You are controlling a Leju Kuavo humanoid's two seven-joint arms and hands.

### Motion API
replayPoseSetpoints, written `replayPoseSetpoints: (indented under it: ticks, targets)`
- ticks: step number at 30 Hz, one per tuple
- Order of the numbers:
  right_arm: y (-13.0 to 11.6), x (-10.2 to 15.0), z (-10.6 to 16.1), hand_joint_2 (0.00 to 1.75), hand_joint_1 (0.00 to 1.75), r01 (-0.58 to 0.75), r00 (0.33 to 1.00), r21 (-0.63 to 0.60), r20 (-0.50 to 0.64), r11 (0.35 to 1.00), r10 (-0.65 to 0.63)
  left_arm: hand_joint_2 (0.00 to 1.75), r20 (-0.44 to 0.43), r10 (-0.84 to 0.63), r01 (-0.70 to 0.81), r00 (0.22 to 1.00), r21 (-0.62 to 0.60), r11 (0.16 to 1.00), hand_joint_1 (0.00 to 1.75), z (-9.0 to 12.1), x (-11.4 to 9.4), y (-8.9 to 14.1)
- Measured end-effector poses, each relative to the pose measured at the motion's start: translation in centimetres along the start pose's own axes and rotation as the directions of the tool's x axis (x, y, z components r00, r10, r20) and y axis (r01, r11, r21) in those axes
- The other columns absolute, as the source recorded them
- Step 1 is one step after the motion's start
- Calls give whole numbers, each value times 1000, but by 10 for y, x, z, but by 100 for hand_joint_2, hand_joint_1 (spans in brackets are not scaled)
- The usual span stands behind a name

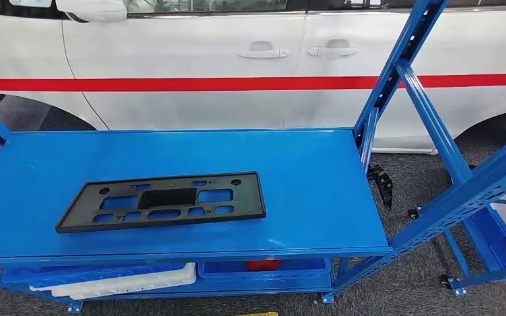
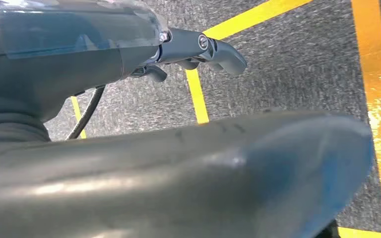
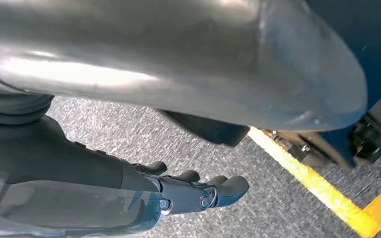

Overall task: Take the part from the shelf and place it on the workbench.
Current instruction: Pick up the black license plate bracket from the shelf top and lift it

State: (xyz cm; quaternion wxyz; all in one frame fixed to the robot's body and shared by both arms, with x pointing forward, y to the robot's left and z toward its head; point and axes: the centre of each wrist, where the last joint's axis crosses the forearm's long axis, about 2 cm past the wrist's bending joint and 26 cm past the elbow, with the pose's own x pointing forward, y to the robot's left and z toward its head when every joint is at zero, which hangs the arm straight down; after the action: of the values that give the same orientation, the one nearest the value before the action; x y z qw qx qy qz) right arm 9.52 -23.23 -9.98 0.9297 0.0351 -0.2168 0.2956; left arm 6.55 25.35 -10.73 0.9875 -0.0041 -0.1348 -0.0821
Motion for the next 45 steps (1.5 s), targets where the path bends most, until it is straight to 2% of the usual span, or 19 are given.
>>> replayPoseSetpoints:
  ticks: [10, 25, 45]
  targets:
    - [7, 6, -1, 0, 0, -14, 1000, 24, 18, 1000, 13, 0, -44, 16, -16, 999, 0, 1000, 0, 0, 0, 0]
    - [4, 4, -1, 0, 0, -9, 1000, 15, 10, 1000, 9, 0, -42, 4, -5, 999, -22, 1000, 0, 0, 1, -3]
    - [0, 9, -2, 0, 0, -24, 999, 23, 26, 999, 23, 0, 15, 4, -4, 1000, -6, 1000, 0, 0, -1, -3]
